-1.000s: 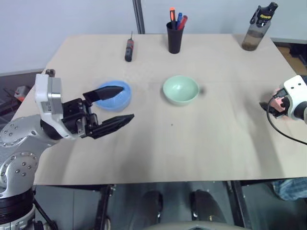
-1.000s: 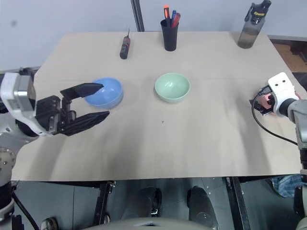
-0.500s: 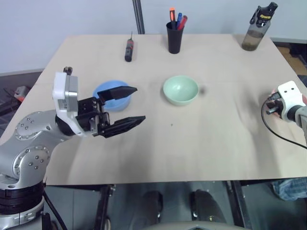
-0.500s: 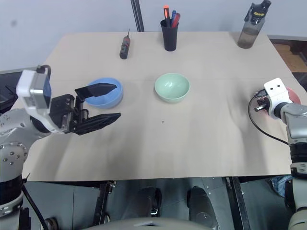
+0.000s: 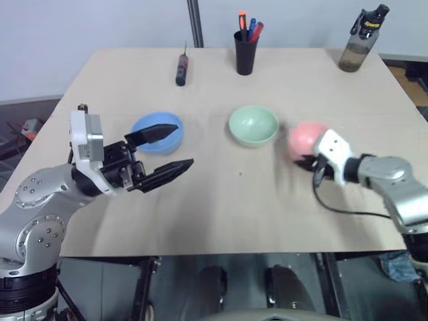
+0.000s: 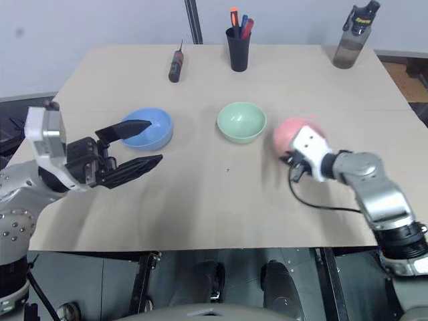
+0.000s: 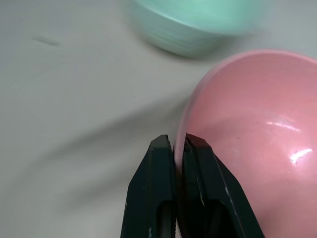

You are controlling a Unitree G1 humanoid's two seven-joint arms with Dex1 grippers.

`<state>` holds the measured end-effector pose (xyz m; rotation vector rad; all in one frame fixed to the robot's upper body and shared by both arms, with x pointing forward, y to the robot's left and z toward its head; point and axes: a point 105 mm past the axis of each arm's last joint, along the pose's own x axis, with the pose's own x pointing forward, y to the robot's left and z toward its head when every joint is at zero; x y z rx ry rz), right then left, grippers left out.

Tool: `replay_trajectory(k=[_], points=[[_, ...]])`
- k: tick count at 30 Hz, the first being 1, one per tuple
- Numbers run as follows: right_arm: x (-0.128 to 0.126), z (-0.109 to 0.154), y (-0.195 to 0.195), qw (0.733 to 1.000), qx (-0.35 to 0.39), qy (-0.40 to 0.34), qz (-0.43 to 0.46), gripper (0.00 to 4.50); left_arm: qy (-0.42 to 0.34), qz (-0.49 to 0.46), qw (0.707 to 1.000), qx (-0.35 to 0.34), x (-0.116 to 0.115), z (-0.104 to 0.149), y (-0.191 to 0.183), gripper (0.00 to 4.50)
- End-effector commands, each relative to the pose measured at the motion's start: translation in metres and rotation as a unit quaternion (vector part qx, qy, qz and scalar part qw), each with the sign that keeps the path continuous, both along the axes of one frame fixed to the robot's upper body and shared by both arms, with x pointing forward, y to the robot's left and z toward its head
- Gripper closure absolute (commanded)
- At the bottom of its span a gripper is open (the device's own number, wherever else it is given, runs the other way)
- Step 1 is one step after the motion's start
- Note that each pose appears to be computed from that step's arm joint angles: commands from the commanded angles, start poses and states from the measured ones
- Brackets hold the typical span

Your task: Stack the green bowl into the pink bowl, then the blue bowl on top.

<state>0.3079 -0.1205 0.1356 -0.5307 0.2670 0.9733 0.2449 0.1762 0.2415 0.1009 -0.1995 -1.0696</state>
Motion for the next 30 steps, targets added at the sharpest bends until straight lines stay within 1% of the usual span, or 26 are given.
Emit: replay_trajectory(k=[1, 3, 4, 5, 6, 7, 9, 10, 11, 12, 14, 15, 17, 20, 22, 25, 30], points=[[-0.010, 0.004, 0.011, 1.000, -0.004, -0.001, 0.022, 4.39, -0.031, 0.004, 1.000, 0.004, -0.007, 0.011, 0.000, 0.00], [-0.011, -0.002, 0.011, 0.999, -0.017, 0.008, 0.027, 4.39, -0.030, 0.011, 0.999, 0.008, -0.006, 0.010, -0.001, 0.00], [-0.012, -0.004, 0.011, 0.999, -0.020, 0.012, 0.029, 4.11, -0.028, 0.014, 0.999, 0.010, -0.005, 0.009, -0.001, 0.00], [-0.013, -0.004, 0.011, 0.999, -0.022, 0.015, 0.030, 3.74, -0.027, 0.017, 0.999, 0.011, -0.005, 0.008, -0.001, 0.00], [-0.015, -0.003, 0.012, 0.999, -0.018, 0.021, 0.033, 3.59, -0.026, 0.025, 0.999, 0.015, -0.003, 0.007, 0.000, 0.00], [-0.017, -0.002, 0.012, 0.999, -0.015, 0.025, 0.034, 3.10, -0.027, 0.032, 0.999, 0.020, -0.001, 0.006, 0.000, 0.00], [-0.019, -0.001, 0.012, 0.999, -0.013, 0.027, 0.035, 2.47, -0.030, 0.045, 0.998, 0.031, 0.004, 0.004, 0.001, 0.00], [-0.019, 0.000, 0.012, 0.999, -0.013, 0.025, 0.033, 1.95, -0.032, 0.051, 0.997, 0.037, 0.007, 0.003, 0.001, 0.00], [-0.018, 0.004, 0.012, 0.999, -0.009, 0.014, 0.028, 1.72, -0.032, 0.064, 0.996, 0.053, 0.012, 0.000, 0.001, 0.00], [-0.018, 0.010, 0.012, 1.000, 0.001, 0.002, 0.023, 1.11, -0.033, 0.079, 0.994, 0.074, 0.018, -0.004, 0.002, 0.00], [-0.018, 0.022, 0.013, 0.999, 0.024, -0.018, 0.020, 0.55, -0.047, 0.102, 0.988, 0.109, 0.027, -0.009, 0.002, 0.00], [-0.019, 0.034, 0.014, 0.998, 0.051, -0.037, 0.020, 0.17, -0.046, 0.111, 0.983, 0.136, 0.036, -0.015, 0.001, 0.00], [-0.018, 0.054, 0.013, 0.993, 0.088, -0.073, 0.015, 0.17, -0.037, 0.126, 0.971, 0.199, 0.055, -0.027, -0.001, 0.00], [-0.018, 0.068, 0.008, 0.989, 0.114, -0.096, 0.010, 0.17, -0.067, 0.100, 0.955, 0.270, 0.081, -0.032, -0.016, 0.00], [-0.017, 0.072, 0.007, 0.987, 0.118, -0.107, 0.004, 0.17, -0.103, 0.079, 0.945, 0.300, 0.098, -0.032, -0.029, 0.00], [-0.016, 0.074, 0.004, 0.985, 0.119, -0.120, -0.012, 0.17, -0.135, 0.061, 0.921, 0.360, 0.127, -0.041, -0.048, 0.00], [-0.019, 0.076, -0.004, 0.983, 0.120, -0.136, -0.034, 0.17, -0.195, 0.005, 0.881, 0.431, 0.156, -0.054, -0.084, 0.00]])
